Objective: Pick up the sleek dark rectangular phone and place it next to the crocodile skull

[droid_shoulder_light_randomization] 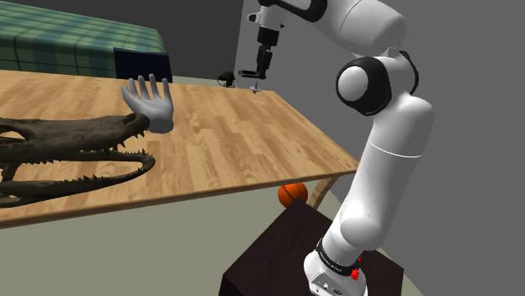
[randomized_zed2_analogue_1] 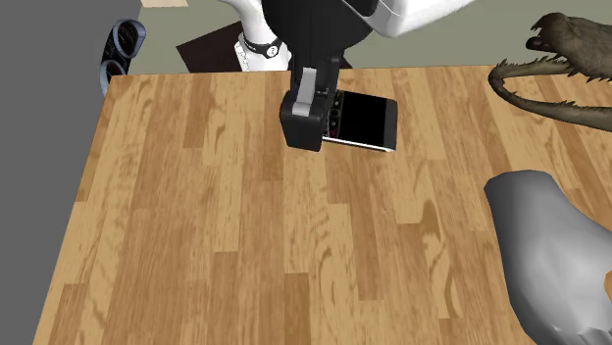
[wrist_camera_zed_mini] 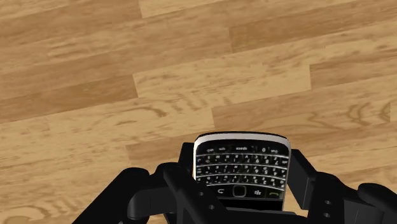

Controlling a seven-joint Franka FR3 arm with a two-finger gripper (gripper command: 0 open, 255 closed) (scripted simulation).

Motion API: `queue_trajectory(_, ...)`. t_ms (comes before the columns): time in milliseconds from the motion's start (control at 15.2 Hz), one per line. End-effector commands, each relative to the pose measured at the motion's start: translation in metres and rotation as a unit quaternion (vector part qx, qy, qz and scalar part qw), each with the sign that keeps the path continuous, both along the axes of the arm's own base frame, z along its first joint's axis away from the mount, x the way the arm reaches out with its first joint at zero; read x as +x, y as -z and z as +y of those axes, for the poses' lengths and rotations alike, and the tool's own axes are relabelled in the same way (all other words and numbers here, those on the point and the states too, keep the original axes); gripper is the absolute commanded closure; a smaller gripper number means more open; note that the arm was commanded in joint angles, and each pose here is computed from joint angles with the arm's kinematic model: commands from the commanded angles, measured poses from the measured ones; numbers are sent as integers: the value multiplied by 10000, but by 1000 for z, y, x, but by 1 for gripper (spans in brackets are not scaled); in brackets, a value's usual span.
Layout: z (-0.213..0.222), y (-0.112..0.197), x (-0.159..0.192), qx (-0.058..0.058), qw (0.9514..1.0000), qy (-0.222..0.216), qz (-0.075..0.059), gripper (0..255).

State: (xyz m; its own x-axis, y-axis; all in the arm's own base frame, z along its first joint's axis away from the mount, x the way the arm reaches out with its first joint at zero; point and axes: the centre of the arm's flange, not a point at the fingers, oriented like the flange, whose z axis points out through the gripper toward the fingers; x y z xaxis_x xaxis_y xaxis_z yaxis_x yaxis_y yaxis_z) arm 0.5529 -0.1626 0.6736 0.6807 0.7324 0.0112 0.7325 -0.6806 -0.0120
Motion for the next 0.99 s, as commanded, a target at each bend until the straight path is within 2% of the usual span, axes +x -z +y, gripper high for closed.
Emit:
queue_trajectory(0,27,0,-5,-3,10000,6,2,255)
queue_trajectory(924,209,0,-37,-3,10000,6,2,255)
